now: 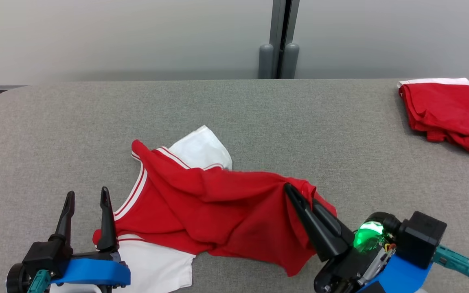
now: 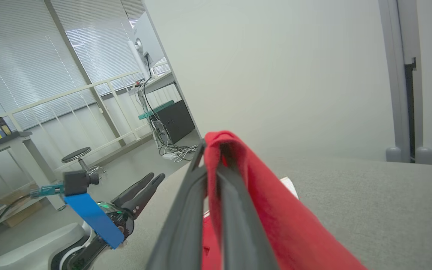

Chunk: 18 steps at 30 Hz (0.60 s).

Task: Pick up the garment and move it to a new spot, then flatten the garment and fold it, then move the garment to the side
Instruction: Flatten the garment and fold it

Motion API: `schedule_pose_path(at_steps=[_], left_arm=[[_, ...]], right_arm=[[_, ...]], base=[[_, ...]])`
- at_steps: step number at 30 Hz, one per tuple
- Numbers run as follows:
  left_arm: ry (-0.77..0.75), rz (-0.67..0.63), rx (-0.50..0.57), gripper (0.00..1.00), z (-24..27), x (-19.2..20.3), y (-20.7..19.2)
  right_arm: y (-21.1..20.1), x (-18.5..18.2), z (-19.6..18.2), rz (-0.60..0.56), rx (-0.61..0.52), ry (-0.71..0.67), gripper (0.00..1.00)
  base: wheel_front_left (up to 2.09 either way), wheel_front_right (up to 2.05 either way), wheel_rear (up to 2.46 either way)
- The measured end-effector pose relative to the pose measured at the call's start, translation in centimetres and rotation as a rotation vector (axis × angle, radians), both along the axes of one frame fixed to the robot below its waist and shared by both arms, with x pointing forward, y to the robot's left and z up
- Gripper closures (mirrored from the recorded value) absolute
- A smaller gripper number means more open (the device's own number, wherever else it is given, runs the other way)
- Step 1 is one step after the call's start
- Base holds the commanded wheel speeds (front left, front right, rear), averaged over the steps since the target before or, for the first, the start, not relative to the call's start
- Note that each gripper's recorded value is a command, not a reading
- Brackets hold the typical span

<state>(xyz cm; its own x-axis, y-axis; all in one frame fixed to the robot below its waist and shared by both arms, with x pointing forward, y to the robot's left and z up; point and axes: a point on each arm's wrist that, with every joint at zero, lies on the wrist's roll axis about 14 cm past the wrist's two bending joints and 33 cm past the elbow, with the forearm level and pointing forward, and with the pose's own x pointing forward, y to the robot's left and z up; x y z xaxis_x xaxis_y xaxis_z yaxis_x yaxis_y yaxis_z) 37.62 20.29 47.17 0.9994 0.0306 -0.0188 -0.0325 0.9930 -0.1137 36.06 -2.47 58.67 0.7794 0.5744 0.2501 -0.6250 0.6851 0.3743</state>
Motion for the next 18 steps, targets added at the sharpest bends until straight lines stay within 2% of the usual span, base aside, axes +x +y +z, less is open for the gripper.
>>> schedule_pose_path(at_steps=[4,8,18], left_arm=[[-0.002,-0.001,0.000,0.00,0.1,0.0,0.0],[-0.004,-0.006,0.001,0.00,0.1,0.1,-0.3],[-0.002,-0.013,-0.004,0.00,0.0,0.3,-0.7]], right_arm=[[0.8,-1.6,1.2,0.044,0.023,0.021,1.00],[0.9,-2.4,0.3,0.050,0.017,0.075,1.00],[-2.8,0.1,-2.1,-0.106,-0.042,0.114,1.00]], base=[[0.00,0.00,0.00],[0.00,0.00,0.00],[0.00,0.00,0.00]])
